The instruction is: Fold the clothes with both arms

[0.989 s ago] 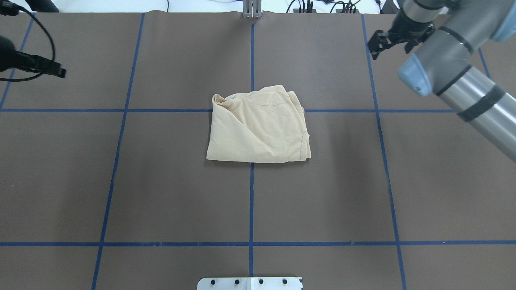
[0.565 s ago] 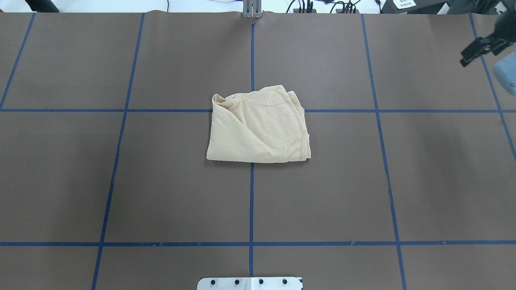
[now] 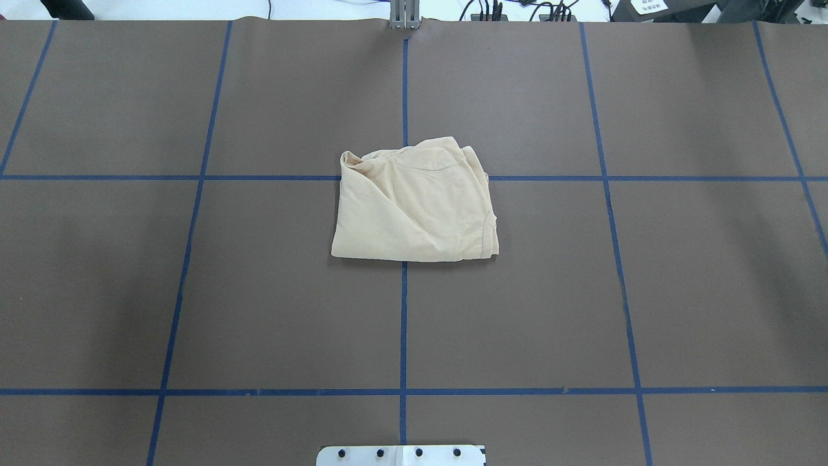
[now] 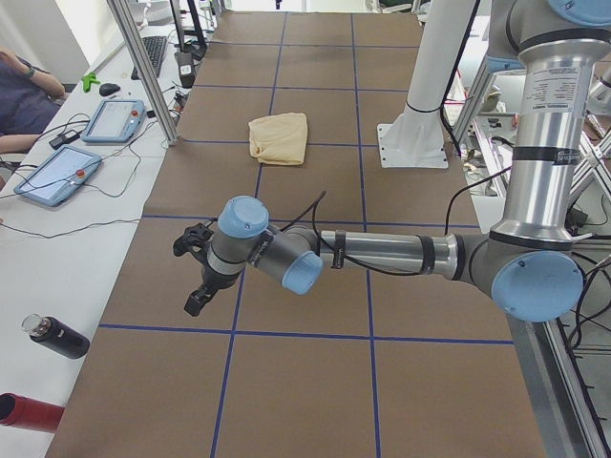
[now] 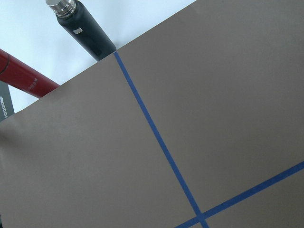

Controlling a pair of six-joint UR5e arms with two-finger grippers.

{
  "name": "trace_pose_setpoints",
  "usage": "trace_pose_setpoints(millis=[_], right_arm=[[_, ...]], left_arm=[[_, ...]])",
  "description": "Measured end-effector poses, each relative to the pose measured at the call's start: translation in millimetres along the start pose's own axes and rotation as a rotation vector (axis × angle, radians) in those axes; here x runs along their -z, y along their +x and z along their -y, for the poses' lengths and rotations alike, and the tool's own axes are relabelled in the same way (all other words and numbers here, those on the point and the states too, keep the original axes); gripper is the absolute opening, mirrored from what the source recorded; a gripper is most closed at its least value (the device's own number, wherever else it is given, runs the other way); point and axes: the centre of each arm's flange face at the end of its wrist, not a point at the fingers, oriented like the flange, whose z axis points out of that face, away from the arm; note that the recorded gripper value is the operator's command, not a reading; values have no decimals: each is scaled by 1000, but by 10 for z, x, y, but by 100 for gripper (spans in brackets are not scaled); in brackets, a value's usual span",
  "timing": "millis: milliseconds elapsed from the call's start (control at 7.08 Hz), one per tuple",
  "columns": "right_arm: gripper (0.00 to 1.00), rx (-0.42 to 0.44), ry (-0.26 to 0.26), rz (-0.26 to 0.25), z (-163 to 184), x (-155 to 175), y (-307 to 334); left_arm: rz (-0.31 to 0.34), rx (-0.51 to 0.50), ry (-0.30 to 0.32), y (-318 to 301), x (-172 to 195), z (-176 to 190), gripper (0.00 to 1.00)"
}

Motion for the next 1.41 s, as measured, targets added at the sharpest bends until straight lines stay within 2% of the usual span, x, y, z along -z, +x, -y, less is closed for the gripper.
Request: trace_pose_setpoints(millis=[141,424,848,989,1130,1413], right_arm=[[100,-7,-3,-3,-108,-74,79],[100,-22,-27,-26,-386,-254,221],[100,-49,-46,-31,-493,-302,256],[100,-60,-56,-29,-509,-312,264],[100,-72,-66,-17,-528,-324,265],[100,-106,-75,35,-566,-307,277]], left_arm=[[1,17,-25,-97,-160,-226,100],[0,49,-70,-184,-282,-416,100],[-22,160,-229,16,33,-287,100],[-50,207,-291,144,181,-269,100],[-113,260,-341,237,223,-318,100],[-229,337,-387,275,87,-523,100]])
